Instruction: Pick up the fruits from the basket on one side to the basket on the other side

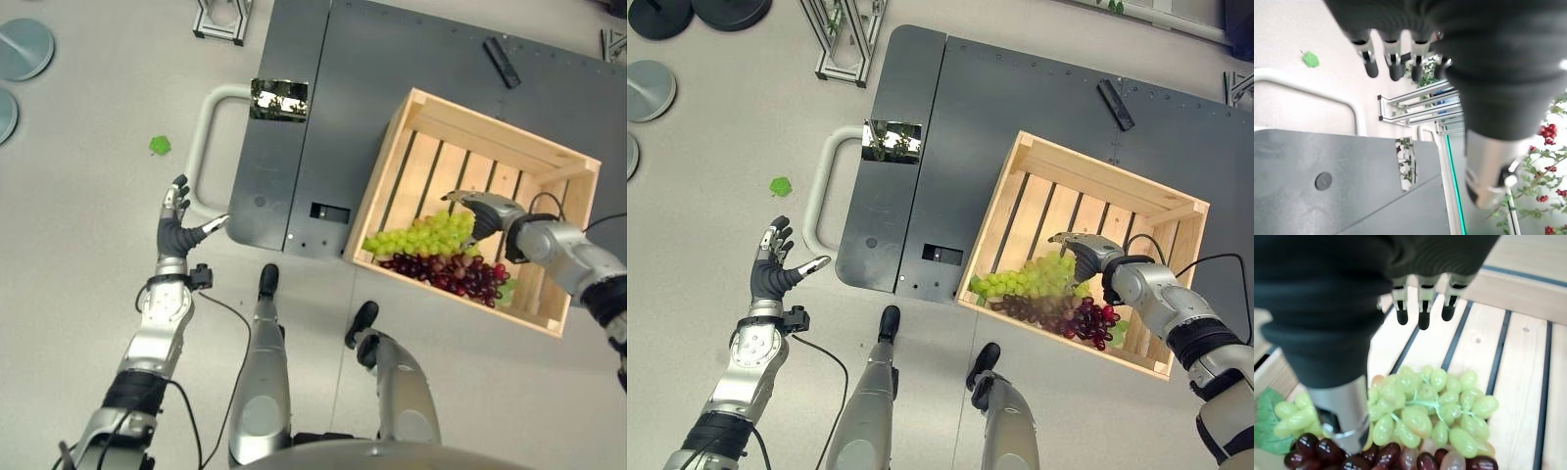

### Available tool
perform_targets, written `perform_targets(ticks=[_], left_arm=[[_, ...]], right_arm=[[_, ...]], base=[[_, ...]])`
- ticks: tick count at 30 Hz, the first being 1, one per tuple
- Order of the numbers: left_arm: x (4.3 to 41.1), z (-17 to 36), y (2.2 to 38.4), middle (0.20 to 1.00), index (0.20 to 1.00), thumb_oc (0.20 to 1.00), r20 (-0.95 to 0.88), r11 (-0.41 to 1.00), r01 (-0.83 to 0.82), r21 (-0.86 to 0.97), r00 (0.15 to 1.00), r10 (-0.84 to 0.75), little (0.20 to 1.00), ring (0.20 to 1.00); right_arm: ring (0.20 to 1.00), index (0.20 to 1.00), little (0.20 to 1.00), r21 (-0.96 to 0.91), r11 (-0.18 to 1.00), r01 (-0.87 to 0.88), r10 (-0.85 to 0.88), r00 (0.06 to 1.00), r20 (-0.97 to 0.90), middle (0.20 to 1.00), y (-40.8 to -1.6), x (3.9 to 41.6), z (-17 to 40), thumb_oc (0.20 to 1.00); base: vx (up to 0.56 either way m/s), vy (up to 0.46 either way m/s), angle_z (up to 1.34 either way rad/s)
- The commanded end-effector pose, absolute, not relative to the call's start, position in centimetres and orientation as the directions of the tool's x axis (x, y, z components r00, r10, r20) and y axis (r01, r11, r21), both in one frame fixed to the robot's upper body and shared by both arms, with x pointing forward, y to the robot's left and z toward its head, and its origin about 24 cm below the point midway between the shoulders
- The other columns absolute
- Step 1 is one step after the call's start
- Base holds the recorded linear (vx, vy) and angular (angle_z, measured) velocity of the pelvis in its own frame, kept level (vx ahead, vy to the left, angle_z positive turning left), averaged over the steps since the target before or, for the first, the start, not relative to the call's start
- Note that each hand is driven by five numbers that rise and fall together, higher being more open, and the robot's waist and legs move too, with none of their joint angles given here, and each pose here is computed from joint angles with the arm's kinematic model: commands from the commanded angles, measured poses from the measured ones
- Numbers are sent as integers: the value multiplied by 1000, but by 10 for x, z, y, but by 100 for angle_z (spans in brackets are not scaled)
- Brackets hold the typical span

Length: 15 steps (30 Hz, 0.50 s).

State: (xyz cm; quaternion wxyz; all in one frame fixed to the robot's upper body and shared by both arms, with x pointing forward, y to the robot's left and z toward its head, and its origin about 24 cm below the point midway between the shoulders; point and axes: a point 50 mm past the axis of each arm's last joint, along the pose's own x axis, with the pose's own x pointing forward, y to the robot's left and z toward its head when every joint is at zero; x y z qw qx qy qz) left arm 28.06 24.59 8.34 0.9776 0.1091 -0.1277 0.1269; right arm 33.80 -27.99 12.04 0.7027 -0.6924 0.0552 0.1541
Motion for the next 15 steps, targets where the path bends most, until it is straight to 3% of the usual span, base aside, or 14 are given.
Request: perform_targets(ticks=[1,7,15], left_arm=[[282,114,240,1000,1000,1000,416,957,-266,116,888,196,1000,1000],[287,112,235,1000,1000,1000,404,960,-263,97,892,203,1000,1000],[290,110,230,1000,1000,1000,393,960,-269,71,893,221,1000,1000]], right_arm=[[1000,1000,1000,-974,-37,-222,127,966,-225,1000,-284,345,149,1000],[1000,1000,1000,-984,43,-173,126,978,-167,1000,-267,358,142,1000],[1000,1000,1000,-984,12,-180,74,981,-178,1000,-241,377,119,1000]], base=[[8,-15,7],[1,-2,1],[0,0,0]])
